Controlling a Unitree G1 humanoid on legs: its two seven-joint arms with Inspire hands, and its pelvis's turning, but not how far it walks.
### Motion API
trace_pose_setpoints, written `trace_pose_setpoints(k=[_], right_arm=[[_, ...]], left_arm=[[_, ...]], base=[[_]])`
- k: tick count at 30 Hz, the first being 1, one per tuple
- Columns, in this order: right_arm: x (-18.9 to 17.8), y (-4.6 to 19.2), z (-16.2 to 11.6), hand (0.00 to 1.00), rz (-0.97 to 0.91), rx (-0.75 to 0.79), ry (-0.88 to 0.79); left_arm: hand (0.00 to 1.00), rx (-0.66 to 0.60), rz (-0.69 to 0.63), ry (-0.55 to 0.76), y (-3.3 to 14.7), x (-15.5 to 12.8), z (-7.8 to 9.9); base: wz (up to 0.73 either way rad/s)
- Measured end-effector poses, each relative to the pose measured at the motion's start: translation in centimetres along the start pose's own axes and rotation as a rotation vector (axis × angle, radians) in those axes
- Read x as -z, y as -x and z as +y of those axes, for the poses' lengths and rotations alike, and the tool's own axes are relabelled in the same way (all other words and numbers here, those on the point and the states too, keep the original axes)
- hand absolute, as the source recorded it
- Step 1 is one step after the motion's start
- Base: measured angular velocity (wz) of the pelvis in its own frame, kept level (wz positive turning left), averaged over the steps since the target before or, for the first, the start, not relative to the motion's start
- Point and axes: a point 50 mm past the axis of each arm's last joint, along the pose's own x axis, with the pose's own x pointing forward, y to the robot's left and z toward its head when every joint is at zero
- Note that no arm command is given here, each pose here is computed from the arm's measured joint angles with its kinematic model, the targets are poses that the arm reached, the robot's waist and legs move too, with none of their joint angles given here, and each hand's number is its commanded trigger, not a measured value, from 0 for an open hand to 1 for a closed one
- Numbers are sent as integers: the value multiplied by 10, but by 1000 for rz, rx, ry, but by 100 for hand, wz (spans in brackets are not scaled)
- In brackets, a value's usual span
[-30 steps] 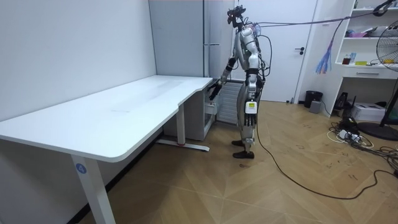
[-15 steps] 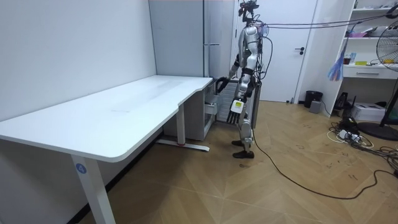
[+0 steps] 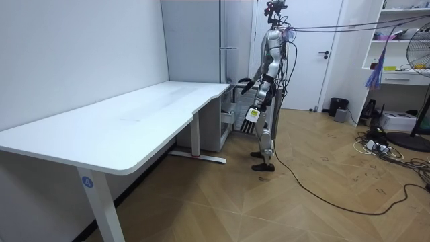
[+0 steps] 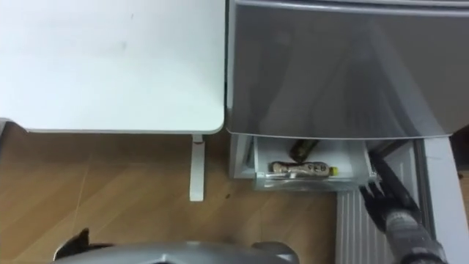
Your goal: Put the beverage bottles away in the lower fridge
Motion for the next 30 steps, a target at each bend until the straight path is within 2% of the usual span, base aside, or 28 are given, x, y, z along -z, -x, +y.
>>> trace_pose_setpoints(k=[3, 8, 14, 18, 26, 30], right_arm=[[9, 8, -27, 0, 28, 82, 3], [32, 12, -38, 0, 93, 123, 26], [66, 19, -50, 0, 214, 165, 143], [85, 22, -50, 0, 262, 167, 162], [90, 19, -44, 0, 256, 169, 188], [90, 17, -37, 0, 240, 157, 136]], left_arm=[[0, -16, 6, -5, 1, 3, 3], [0, -23, 25, -11, -1, 5, 1], [0, -6, 35, -29, -2, 6, -7], [0, -13, 42, -68, -1, 10, -11], [0, 2, 9, -82, -1, 4, -18], [0, 5, -7, -101, -2, -1, -21]], base=[[0], [-2], [-3], [-8], [0], [0]])
